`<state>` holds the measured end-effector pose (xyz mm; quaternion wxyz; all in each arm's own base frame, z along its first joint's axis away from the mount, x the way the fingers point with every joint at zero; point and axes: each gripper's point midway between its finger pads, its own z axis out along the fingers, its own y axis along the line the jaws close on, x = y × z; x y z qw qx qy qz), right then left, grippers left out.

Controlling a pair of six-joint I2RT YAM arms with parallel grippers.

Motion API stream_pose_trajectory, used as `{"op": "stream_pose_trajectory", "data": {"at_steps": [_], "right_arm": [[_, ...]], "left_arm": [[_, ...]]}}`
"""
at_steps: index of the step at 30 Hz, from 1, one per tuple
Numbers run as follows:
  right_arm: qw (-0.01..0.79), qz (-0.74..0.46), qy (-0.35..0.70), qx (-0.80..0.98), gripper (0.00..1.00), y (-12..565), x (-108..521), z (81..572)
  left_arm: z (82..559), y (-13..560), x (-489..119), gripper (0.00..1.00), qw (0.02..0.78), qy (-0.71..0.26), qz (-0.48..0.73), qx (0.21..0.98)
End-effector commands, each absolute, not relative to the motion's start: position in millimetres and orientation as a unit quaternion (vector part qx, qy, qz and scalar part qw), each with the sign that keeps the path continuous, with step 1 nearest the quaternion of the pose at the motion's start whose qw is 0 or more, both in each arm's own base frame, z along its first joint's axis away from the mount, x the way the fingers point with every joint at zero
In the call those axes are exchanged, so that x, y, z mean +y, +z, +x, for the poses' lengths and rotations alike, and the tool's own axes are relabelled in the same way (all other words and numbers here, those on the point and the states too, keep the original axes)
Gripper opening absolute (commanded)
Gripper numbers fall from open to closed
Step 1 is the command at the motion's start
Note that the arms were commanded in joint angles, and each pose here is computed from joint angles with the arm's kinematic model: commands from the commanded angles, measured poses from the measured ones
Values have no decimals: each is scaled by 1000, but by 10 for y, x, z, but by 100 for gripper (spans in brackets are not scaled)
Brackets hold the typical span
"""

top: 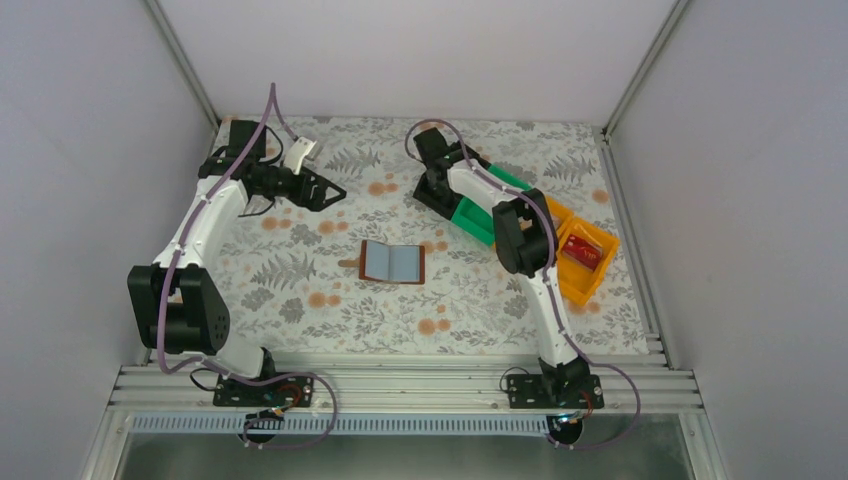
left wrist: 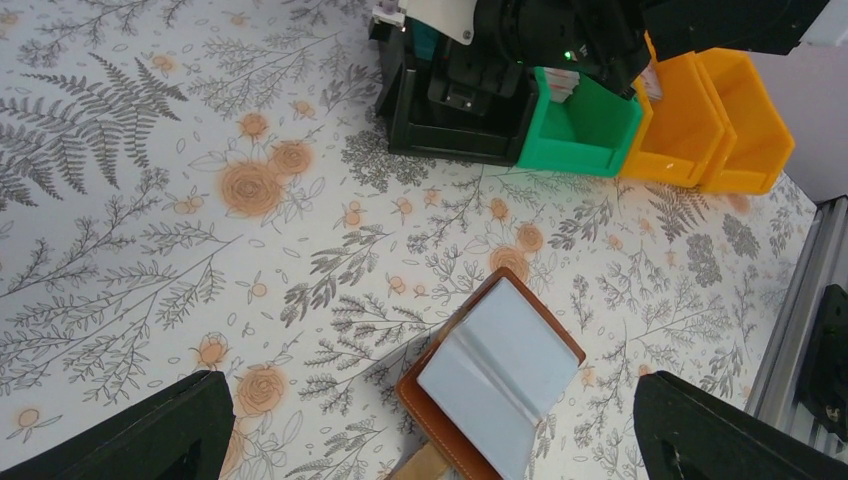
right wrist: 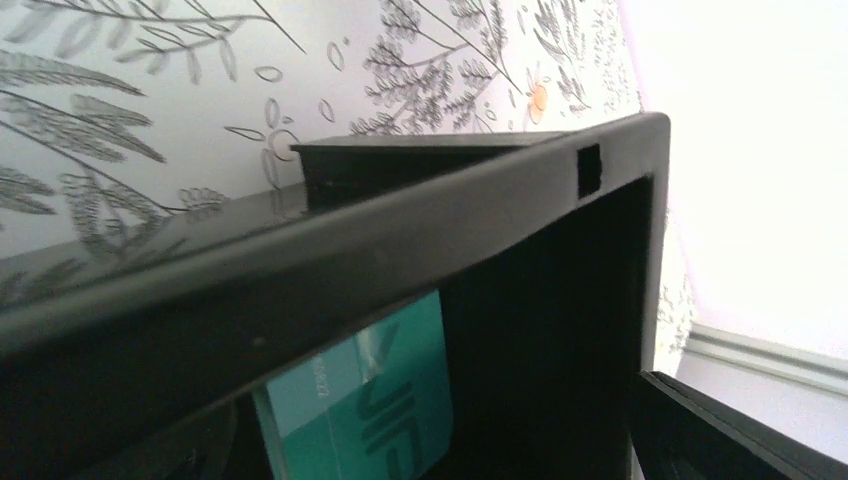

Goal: Take the credit cards out of the card holder

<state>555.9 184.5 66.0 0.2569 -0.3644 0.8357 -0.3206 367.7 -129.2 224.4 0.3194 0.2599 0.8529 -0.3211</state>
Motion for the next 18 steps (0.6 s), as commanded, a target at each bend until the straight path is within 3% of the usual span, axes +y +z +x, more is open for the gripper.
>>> {"op": "stream_pose_trajectory", "data": {"at_steps": [1, 6, 12, 14, 18], "right_arm": [[272, -373, -274, 844, 99, 868, 1931, 5514], [307, -362, -220, 852, 99, 1195, 2078, 5520], [355, -346, -57, 867, 97, 1649, 2508, 5341], [354, -322, -11, 878, 87, 1680, 2557, 5275], [319, -263, 37, 910, 50, 1474, 2507, 5229]], "left_arm": [[3693, 2358, -1300, 100, 332, -324, 272, 843], [3681, 2359, -1304, 100, 333, -324, 274, 842], [3626, 2358, -1328, 100, 330, -331, 286, 836], [3624, 2356, -1328, 100, 331, -331, 286, 836], [3625, 2335, -1328, 100, 328, -331, 286, 837]]}}
